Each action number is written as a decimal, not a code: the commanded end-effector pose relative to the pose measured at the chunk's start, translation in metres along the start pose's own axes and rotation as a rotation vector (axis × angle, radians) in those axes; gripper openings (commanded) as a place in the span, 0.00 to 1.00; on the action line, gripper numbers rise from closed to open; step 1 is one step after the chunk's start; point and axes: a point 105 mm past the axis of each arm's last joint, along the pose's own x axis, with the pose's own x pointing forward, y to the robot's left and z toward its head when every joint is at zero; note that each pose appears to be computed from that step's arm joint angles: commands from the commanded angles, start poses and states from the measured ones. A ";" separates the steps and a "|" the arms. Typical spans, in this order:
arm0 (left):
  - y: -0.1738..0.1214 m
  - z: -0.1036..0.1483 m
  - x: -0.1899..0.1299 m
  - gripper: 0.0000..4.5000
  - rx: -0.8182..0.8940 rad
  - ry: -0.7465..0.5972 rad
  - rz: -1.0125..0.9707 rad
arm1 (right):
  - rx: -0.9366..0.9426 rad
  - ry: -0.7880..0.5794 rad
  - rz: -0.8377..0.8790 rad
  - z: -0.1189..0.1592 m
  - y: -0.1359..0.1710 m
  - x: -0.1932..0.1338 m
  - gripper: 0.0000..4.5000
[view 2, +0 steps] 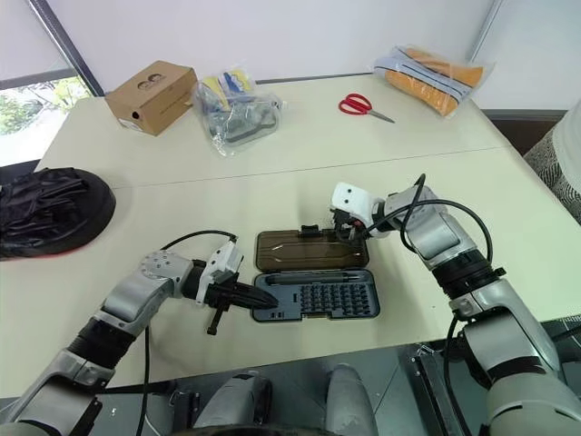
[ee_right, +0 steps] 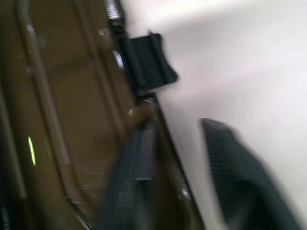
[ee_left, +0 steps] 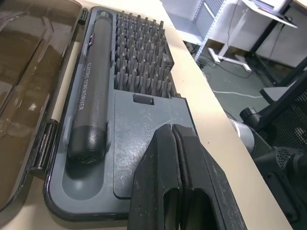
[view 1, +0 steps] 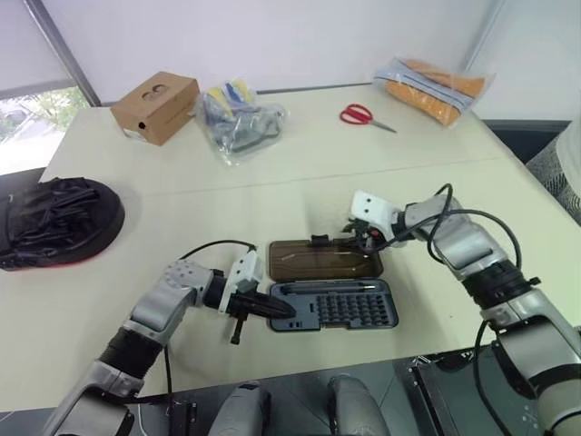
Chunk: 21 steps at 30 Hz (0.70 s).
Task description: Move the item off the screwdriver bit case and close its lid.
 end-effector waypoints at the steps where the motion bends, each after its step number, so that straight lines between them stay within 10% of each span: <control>1: 0.001 -0.010 -0.005 0.00 -0.032 0.035 0.036 | -0.004 0.015 -0.020 -0.003 -0.003 -0.003 0.01; 21: 0.012 0.009 -0.030 0.00 -0.123 -0.044 0.144 | -0.269 0.078 -0.122 0.003 -0.005 -0.007 0.01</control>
